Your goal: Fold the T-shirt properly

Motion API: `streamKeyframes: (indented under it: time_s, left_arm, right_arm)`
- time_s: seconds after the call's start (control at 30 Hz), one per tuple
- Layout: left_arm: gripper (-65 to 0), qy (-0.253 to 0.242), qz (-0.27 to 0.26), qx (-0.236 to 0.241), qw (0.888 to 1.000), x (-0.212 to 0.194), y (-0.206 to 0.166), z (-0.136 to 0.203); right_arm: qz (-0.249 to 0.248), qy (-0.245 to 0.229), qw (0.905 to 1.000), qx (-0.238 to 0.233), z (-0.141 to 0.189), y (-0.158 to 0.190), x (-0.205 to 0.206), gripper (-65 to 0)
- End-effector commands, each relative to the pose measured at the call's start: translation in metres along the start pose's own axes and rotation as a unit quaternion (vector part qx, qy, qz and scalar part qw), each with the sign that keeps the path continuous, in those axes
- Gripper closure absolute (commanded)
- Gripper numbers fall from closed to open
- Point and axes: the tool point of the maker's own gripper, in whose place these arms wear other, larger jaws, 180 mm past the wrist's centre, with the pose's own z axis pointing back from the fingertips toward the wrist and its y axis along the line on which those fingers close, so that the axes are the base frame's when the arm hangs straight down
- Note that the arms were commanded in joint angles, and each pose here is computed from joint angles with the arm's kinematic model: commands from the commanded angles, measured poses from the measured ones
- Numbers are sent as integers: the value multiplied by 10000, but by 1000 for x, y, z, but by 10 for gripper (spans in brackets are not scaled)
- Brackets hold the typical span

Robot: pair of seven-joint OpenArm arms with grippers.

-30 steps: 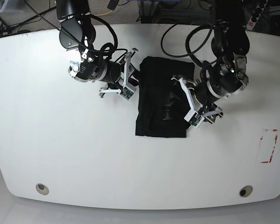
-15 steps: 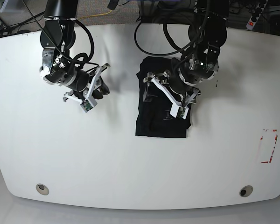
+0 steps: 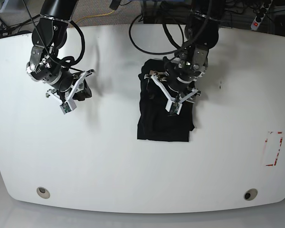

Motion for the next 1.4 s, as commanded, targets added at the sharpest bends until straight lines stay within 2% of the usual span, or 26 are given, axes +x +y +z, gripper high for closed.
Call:
streamKeyframes:
  time_s: [0.0,0.13,0.3,0.57,0.67,0.8,0.97,1.13,1.3,1.37]
  left_arm:
    - [-496,408,-158,711,9965,-18,60,5]
    - [-496,575,-412,1236,9898,-23,126,18]
    - [-494,872,-690,1434,9834,-35,192,42]
    - [-493,1503,-844,2020,9641,-61,310,114]
    - [-493,1741,-780,2217,9563,-76,340,143]
    - [-493,1944,-671,2238,9527,-94,358,172]
    - [-475,1961,-699,2133,9545,-102,364,201]
    - [-449,1638,-920,2270,9556,-74,367,213]
    - [-447,1440,-1288,2395,9515,-38,359,218]
    - [-447,1152,-1397,2329,9555,-18,345,216]
  right_arm:
    - [70,-214,9997,-68,6,-6,14,-130]
    - [43,-152,9997,-165,11,-11,13,-130]
    - [182,-279,9992,-197,15,-8,23,-130]
    - [395,-376,9981,-291,25,-5,36,-130]
    - [398,-383,9981,-289,25,-4,36,-130]
    - [400,-390,9980,-291,25,-4,37,-130]
    - [342,-425,9982,-241,23,0,38,-130]
    - [408,-565,9972,-280,27,7,46,-130]
    - [477,-599,9966,-318,31,9,48,-130]
    - [472,-627,9964,-334,32,8,48,-130]
